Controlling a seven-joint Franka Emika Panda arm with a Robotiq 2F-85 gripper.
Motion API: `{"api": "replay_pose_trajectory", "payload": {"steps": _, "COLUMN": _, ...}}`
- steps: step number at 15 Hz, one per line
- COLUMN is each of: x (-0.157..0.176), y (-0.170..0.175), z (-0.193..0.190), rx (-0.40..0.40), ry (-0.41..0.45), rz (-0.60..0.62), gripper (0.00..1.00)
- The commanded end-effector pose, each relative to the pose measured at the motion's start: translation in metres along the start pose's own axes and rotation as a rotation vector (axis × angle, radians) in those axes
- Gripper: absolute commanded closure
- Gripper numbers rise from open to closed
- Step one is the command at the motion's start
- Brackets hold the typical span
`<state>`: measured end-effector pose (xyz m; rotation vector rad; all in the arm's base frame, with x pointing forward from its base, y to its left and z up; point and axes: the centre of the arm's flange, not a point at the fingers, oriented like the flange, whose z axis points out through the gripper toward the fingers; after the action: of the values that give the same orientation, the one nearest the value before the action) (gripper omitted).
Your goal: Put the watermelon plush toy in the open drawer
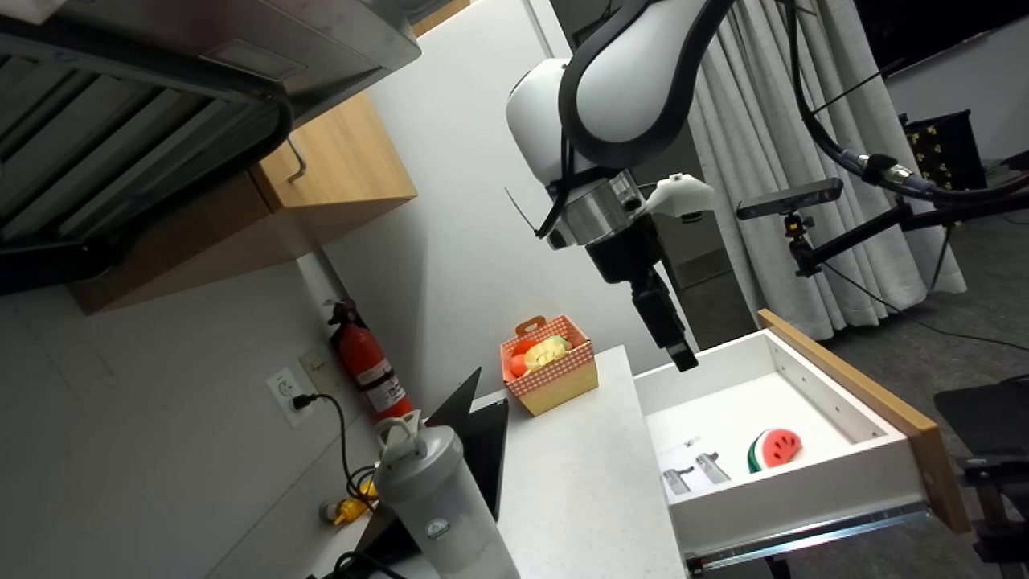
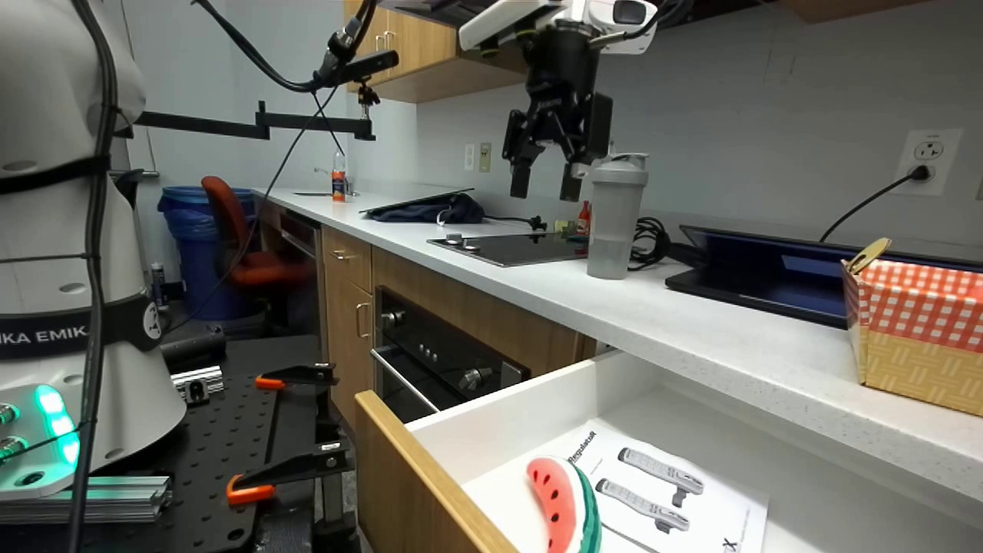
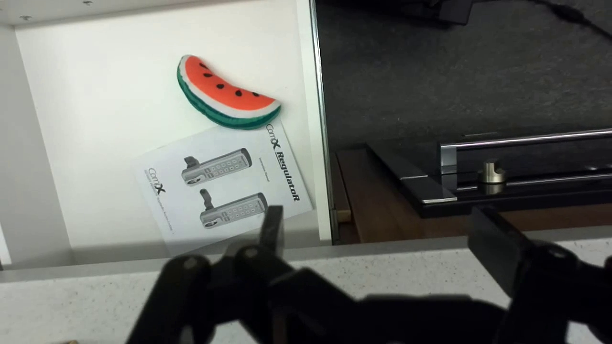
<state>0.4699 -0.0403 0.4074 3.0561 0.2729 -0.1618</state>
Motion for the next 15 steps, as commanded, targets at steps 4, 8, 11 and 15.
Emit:
{"api": "replay_pose_trajectory", "payload": {"steps": 4, "x": -0.032, "y": -0.012, "z": -0.015, "rx": 0.006, "ry": 0.033, "rz": -0.011, "gripper": 0.0}}
{"api": "replay_pose_trajectory", "payload": {"steps": 8, "x": -0.039, "y": -0.013, "z": -0.022, "rx": 0.007, "ry": 0.049, "rz": -0.002, "gripper": 0.0}}
{"api": "replay_pose_trajectory", "payload": {"steps": 11, "x": -0.027, "y": -0.007, "z": -0.017, "rx": -0.005, "ry": 0.042, "rz": 0.001, "gripper": 0.0}}
{"api": "replay_pose_trajectory", "payload": {"steps": 15, "x": -0.029, "y": -0.007, "z": -0.018, "rx": -0.005, "ry": 0.045, "rz": 0.001, "gripper": 0.0}}
